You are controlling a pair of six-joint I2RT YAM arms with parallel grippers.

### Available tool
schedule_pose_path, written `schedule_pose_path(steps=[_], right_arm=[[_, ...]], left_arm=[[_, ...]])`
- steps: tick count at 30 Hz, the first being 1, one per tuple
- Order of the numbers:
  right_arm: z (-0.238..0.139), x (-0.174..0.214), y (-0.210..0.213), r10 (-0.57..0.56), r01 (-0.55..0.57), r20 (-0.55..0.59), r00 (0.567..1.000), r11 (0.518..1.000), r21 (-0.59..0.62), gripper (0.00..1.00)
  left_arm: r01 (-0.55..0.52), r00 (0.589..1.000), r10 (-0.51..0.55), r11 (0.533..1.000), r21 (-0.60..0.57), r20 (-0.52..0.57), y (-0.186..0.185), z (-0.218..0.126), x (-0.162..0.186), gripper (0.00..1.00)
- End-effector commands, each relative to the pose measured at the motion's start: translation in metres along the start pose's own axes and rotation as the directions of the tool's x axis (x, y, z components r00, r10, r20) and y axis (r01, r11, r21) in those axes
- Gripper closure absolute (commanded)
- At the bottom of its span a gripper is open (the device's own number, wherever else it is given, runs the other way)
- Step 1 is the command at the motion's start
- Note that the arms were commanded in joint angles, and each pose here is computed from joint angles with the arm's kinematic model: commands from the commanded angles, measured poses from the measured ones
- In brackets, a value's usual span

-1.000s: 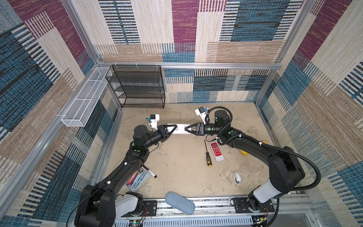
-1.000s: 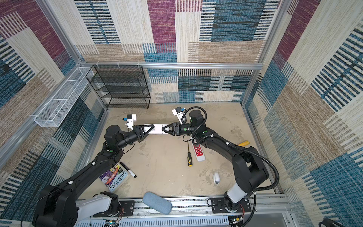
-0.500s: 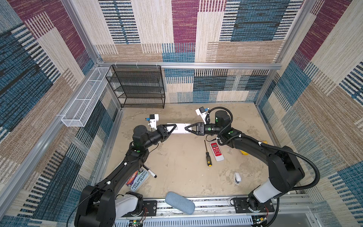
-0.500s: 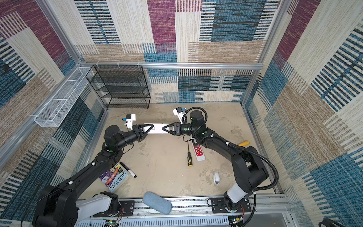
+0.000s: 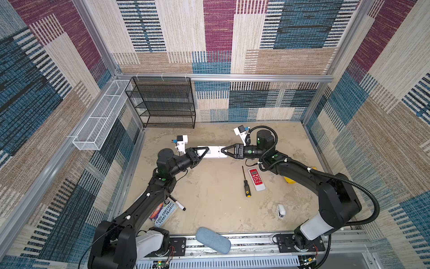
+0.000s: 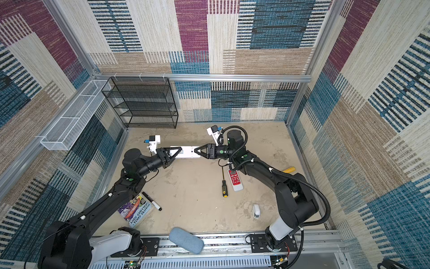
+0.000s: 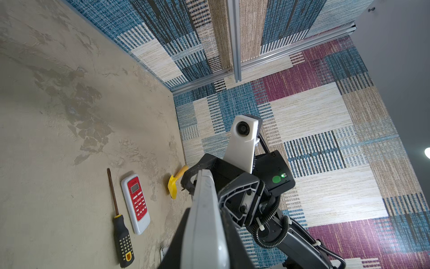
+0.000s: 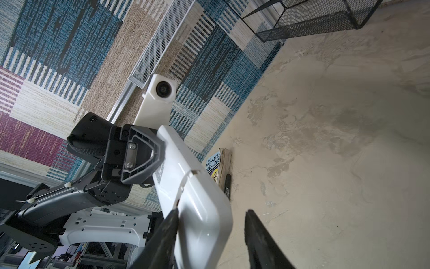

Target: Unload the batteries from the remote control

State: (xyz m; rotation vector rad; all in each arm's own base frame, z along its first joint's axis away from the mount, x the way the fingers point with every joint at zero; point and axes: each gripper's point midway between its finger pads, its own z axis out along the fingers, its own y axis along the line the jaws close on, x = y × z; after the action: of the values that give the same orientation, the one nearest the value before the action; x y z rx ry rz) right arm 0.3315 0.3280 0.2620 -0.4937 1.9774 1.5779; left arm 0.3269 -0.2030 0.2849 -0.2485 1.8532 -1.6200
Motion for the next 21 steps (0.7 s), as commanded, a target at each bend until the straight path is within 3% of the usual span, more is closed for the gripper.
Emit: schedule_pose_path(steps=[1,21], right_arm=[[0.001,0.0,-0.001,0.013,-0.013,-0.003,1.0,1.0,0.009,0.54],[0.003,0.002,-0.011,0.038,-0.037,-0.017,0.999,0.998,0.053,0.72]], left_arm=[[-0.044,0.999,0.042,0.998,0.047,0.026,-0.015,0.0,-0.007,0.99],[-0.044,0.999,0.046,0.996,-0.08,0.013,0.009,0.001,-0.006,1.0]])
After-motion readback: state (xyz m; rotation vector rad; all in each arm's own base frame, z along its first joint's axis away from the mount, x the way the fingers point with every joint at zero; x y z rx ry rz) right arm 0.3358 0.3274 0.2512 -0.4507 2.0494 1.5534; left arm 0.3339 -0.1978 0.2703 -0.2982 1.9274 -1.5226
